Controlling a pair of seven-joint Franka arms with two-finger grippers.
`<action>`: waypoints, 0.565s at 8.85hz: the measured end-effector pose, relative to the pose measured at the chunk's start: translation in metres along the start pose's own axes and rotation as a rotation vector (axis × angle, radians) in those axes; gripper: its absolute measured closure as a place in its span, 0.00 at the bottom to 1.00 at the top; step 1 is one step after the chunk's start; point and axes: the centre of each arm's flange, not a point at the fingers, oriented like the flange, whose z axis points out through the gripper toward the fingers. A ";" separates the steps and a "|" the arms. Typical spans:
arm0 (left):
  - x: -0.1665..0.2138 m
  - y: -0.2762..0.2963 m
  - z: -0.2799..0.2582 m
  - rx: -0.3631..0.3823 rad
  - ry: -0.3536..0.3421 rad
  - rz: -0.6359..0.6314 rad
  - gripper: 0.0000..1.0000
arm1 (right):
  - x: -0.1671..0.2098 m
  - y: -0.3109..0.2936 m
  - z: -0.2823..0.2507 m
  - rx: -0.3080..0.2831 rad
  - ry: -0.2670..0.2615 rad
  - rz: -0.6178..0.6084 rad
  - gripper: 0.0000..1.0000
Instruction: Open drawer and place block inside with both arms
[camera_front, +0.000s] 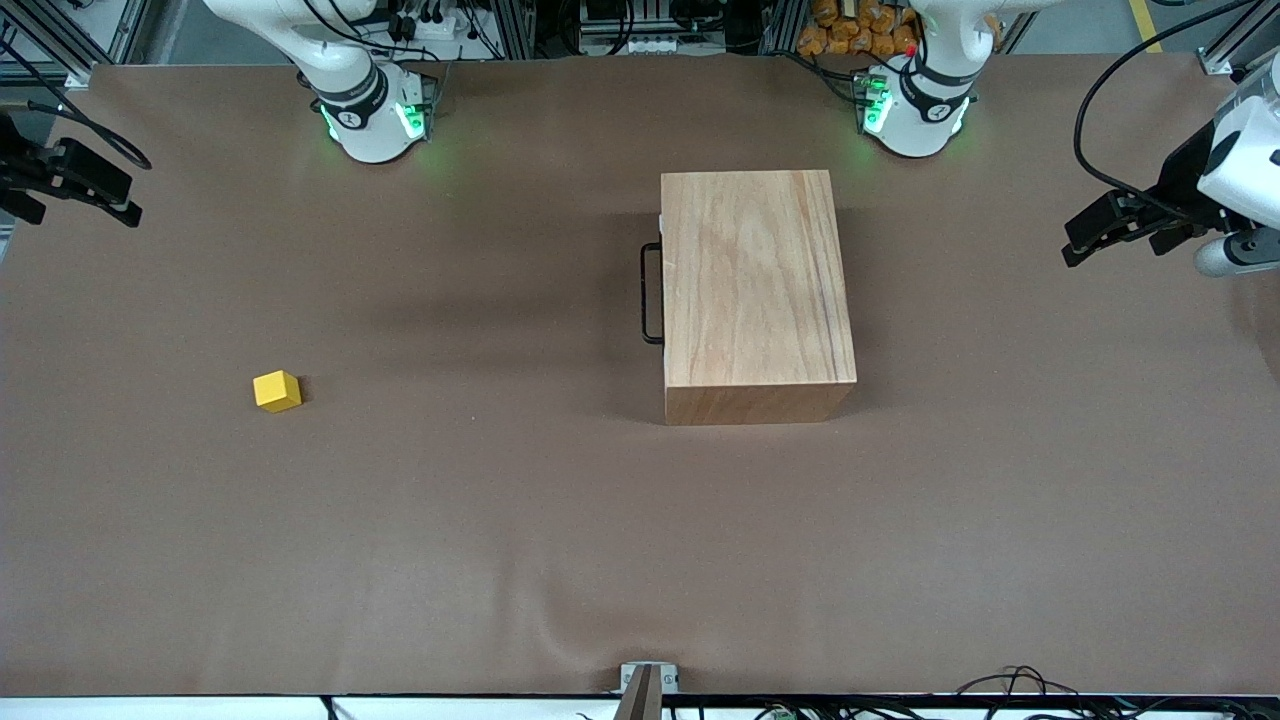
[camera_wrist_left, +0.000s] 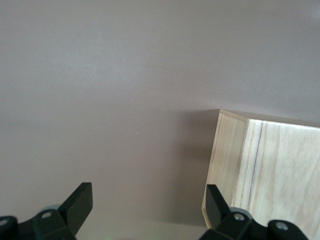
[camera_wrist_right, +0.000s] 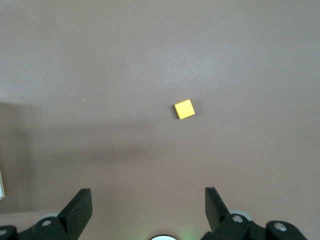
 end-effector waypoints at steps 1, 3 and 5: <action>0.000 0.000 0.000 0.000 -0.001 0.000 0.00 | 0.000 0.001 0.000 0.000 -0.001 0.002 0.00; 0.001 -0.001 0.002 0.001 -0.006 -0.002 0.00 | 0.000 0.002 0.000 -0.008 0.001 0.004 0.00; 0.002 -0.001 0.003 0.001 -0.008 -0.001 0.00 | 0.000 0.003 0.001 -0.008 -0.001 0.004 0.00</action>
